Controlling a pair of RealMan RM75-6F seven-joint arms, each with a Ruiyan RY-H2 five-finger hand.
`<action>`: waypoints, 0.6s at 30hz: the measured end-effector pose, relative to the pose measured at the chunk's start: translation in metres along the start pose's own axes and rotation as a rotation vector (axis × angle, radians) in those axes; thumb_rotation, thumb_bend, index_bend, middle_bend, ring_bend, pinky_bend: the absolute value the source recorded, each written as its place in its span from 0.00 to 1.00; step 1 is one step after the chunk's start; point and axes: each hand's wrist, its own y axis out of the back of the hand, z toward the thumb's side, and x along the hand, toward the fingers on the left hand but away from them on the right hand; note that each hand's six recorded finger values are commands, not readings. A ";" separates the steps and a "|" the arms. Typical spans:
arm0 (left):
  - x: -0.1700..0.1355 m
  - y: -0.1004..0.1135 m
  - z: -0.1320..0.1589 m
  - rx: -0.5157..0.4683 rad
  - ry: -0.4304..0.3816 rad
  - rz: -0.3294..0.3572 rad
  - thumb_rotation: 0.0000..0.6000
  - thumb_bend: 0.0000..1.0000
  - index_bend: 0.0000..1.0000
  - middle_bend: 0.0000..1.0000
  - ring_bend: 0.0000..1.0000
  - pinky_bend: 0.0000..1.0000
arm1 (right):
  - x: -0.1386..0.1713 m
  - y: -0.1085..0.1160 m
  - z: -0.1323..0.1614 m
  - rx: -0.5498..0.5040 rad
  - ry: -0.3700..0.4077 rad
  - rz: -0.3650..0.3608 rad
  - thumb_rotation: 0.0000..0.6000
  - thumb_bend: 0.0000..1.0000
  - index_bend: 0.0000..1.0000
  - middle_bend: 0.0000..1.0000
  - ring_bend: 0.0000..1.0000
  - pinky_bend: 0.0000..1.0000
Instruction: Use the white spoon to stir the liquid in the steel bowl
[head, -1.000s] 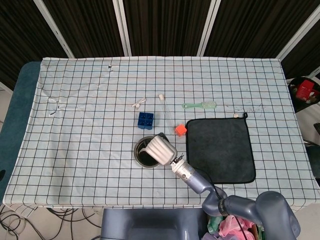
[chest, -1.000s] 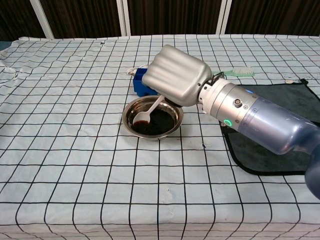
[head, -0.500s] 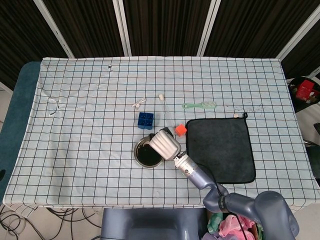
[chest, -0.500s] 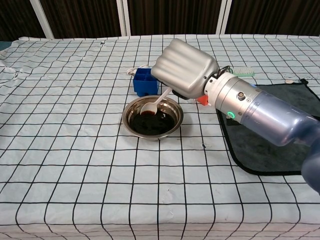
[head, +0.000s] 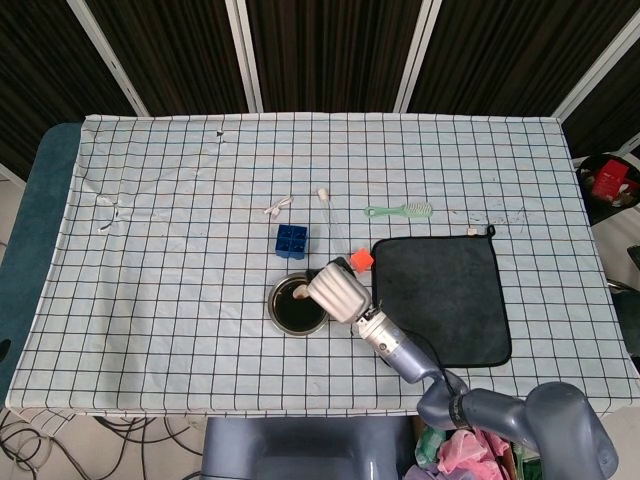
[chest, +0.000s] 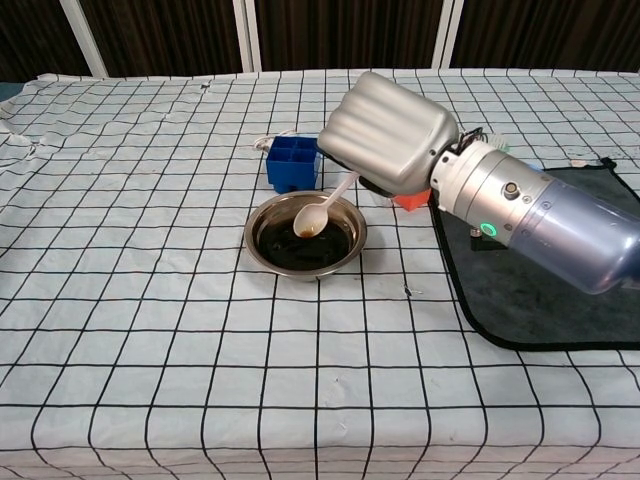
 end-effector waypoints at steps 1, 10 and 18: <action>0.000 0.000 0.000 0.000 0.000 0.000 1.00 0.22 0.09 0.00 0.00 0.00 | 0.001 0.000 0.000 0.001 0.003 0.000 1.00 0.37 0.69 0.90 1.00 1.00; 0.000 0.000 0.000 0.001 0.003 0.004 1.00 0.22 0.09 0.00 0.00 0.00 | 0.016 0.012 -0.001 -0.008 0.023 -0.019 1.00 0.38 0.69 0.90 1.00 1.00; -0.001 0.001 0.000 0.001 0.002 0.006 1.00 0.22 0.09 0.00 0.00 0.00 | 0.027 0.026 0.005 -0.024 0.051 -0.037 1.00 0.38 0.69 0.90 1.00 1.00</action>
